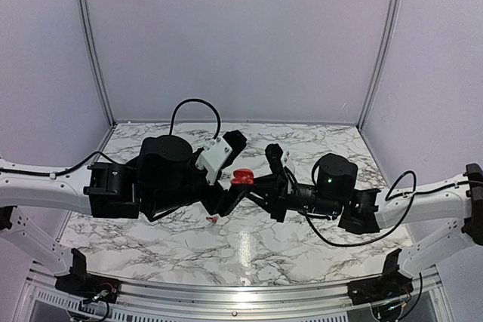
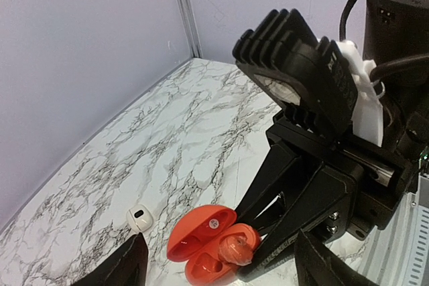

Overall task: Insert the wireless bluetooth earbuds into the charging case
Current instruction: Insert the right earbud into the right side groove of the charging case, then adjust the right earbud in the right side groove of the charging case.

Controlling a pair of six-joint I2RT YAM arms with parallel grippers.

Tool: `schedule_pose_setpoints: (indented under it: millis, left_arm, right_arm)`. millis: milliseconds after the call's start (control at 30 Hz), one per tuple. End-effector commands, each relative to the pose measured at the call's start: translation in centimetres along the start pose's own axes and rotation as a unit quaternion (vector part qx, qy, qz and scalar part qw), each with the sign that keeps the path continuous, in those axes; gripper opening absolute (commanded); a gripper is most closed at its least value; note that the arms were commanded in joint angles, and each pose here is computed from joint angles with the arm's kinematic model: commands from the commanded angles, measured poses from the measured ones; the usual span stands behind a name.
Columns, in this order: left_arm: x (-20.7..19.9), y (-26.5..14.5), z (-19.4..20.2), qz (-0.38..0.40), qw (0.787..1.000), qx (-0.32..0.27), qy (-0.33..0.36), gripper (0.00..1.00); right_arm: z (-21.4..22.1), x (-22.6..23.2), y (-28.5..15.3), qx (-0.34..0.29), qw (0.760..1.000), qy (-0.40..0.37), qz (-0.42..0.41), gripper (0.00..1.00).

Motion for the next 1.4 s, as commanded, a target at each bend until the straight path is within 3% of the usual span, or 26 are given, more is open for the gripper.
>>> schedule_pose_setpoints:
  millis: [0, 167, 533, 1367]
  left_arm:
    - [1.1, -1.5, -1.0, 0.038, 0.998, -0.024, -0.038, 0.8]
    - [2.6, -2.8, -1.2, 0.064, 0.995, -0.036, -0.074, 0.84]
    - [0.9, -2.0, 0.6, 0.151, 0.987, 0.022, -0.058, 0.84]
    - [1.8, 0.1, 2.0, 0.125, 0.988, 0.049, -0.081, 0.79]
  right_arm:
    - [-0.8, 0.5, -0.4, -0.019, 1.0, 0.0, -0.017, 0.0]
    - [-0.3, 0.8, -0.5, -0.008, 1.0, 0.003, -0.028, 0.0]
    - [0.0, 1.6, -0.3, 0.008, 0.998, -0.002, -0.07, 0.0]
    - [-0.1, 2.8, -0.3, 0.007, 0.992, -0.015, -0.121, 0.0]
Point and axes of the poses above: each gripper's point midway between its finger pads, its own y axis out along the fingers, its own x axis along the line the jaws close on, z = x × y, the point moved 6 cm from there along -y, back along the fingers, and after that the axes turned 3 degrees about -y, right-handed, at the moved point
